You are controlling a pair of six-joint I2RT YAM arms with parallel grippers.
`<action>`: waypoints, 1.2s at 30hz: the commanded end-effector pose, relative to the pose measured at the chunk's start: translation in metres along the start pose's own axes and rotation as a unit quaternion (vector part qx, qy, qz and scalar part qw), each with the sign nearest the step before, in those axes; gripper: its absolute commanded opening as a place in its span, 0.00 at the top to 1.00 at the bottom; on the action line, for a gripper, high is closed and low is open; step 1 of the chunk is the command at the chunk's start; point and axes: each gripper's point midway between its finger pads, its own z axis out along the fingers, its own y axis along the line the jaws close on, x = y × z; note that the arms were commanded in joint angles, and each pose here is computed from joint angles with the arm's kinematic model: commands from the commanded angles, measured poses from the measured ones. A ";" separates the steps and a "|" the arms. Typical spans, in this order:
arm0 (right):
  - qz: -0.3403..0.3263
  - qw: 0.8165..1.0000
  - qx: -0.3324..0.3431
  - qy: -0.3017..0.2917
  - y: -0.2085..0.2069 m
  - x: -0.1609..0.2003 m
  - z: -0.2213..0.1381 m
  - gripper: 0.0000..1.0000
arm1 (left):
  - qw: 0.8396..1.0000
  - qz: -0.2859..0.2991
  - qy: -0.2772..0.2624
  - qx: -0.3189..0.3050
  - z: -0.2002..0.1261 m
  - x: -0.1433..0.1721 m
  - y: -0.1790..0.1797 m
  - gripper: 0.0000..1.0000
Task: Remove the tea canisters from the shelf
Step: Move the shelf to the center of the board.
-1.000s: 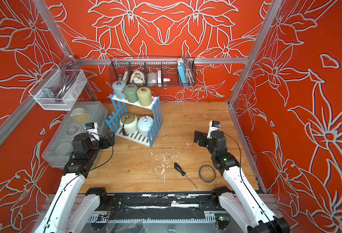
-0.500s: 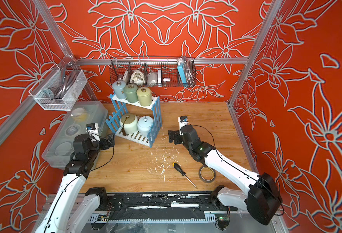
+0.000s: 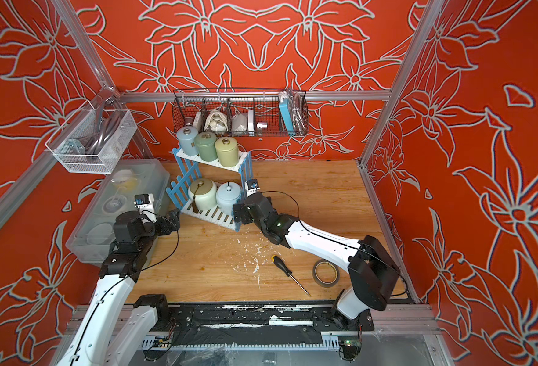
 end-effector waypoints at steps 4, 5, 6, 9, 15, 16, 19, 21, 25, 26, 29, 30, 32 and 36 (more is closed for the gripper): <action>-0.005 1.000 0.023 0.008 0.013 0.003 0.019 0.01 | 1.000 0.007 -0.014 0.007 -0.004 -0.006 -0.003 0.01; -0.004 0.999 0.034 0.012 0.011 0.005 0.022 0.01 | 1.000 0.009 -0.014 0.009 -0.004 -0.005 -0.004 0.01; 0.002 0.999 0.047 0.017 0.008 0.008 0.024 0.01 | 1.000 0.013 -0.017 0.014 -0.004 -0.006 -0.006 0.01; 0.015 0.997 0.067 0.032 0.003 0.018 0.033 0.01 | 1.000 0.011 -0.022 0.018 -0.004 -0.009 -0.008 0.01; 0.027 0.994 0.087 0.053 -0.001 0.034 0.043 0.01 | 0.999 0.017 -0.026 0.023 -0.004 -0.009 -0.011 0.01; 0.023 0.994 0.089 0.055 -0.001 0.035 0.045 0.01 | 0.999 0.016 -0.026 0.022 -0.004 -0.009 -0.011 0.01; 0.020 0.991 0.114 0.065 -0.009 0.037 0.044 0.01 | 0.999 0.020 -0.021 0.019 -0.002 -0.005 -0.010 0.01; 0.022 0.991 0.118 0.063 -0.012 0.040 0.043 0.01 | 0.999 0.024 -0.026 0.022 -0.002 -0.007 -0.011 0.01; 0.013 0.990 0.133 0.053 -0.021 0.041 0.039 0.01 | 0.999 0.020 -0.020 0.018 -0.001 -0.005 -0.010 0.01; 0.011 0.989 0.138 0.052 -0.023 0.040 0.037 0.01 | 0.999 0.021 -0.019 0.018 0.000 -0.004 -0.010 0.01; 0.008 0.989 0.141 0.038 -0.026 0.037 0.034 0.02 | 0.999 0.021 -0.024 0.025 -0.001 -0.006 -0.012 0.01; 0.004 0.989 0.142 0.033 -0.027 0.036 0.033 0.02 | 0.999 0.020 -0.023 0.026 -0.001 -0.007 -0.013 0.01; -0.004 0.988 0.152 0.031 -0.032 0.033 0.031 0.04 | 0.999 0.021 -0.019 0.019 0.000 -0.006 -0.010 0.01; -0.001 0.988 0.155 0.013 -0.037 0.028 0.025 0.11 | 0.999 0.026 -0.026 0.013 0.000 -0.008 -0.009 0.01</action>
